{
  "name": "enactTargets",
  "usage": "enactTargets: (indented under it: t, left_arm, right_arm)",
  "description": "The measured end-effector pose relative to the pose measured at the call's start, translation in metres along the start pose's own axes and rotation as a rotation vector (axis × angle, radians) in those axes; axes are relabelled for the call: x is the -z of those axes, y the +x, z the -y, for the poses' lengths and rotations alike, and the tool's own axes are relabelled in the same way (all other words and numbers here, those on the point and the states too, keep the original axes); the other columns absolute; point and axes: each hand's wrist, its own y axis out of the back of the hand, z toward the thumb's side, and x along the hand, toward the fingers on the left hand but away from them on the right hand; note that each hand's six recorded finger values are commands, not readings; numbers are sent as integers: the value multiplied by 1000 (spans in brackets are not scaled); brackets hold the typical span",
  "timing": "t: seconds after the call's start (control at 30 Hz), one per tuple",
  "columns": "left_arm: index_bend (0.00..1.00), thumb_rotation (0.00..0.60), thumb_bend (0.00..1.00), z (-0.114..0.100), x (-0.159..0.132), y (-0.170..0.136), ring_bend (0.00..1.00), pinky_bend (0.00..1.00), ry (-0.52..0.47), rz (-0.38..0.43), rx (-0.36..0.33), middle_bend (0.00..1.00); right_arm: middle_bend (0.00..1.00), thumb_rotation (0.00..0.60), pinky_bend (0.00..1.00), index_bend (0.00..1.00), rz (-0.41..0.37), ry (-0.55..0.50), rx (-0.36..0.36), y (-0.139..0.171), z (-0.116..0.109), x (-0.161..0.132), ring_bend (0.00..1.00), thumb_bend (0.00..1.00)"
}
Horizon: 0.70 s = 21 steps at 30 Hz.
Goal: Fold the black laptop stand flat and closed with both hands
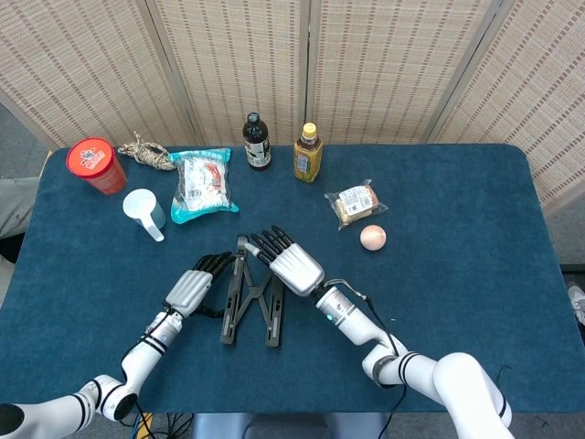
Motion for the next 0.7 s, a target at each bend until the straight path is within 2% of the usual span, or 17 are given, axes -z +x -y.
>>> enactTargets:
  t: [0.4,0.7]
  left_arm:
    - [19,600,135,1,-12,4,0,0,10,32,11,0]
    - [19,600,135,-12,7,-7,0,0,33,-12,-11,0]
  right_arm:
    - [0,600,0,0,-20,-10,16,-9,-4,-15,0,0]
    - [0,600,0,0,-51,-2,-7,0,-9,-7,0,0]
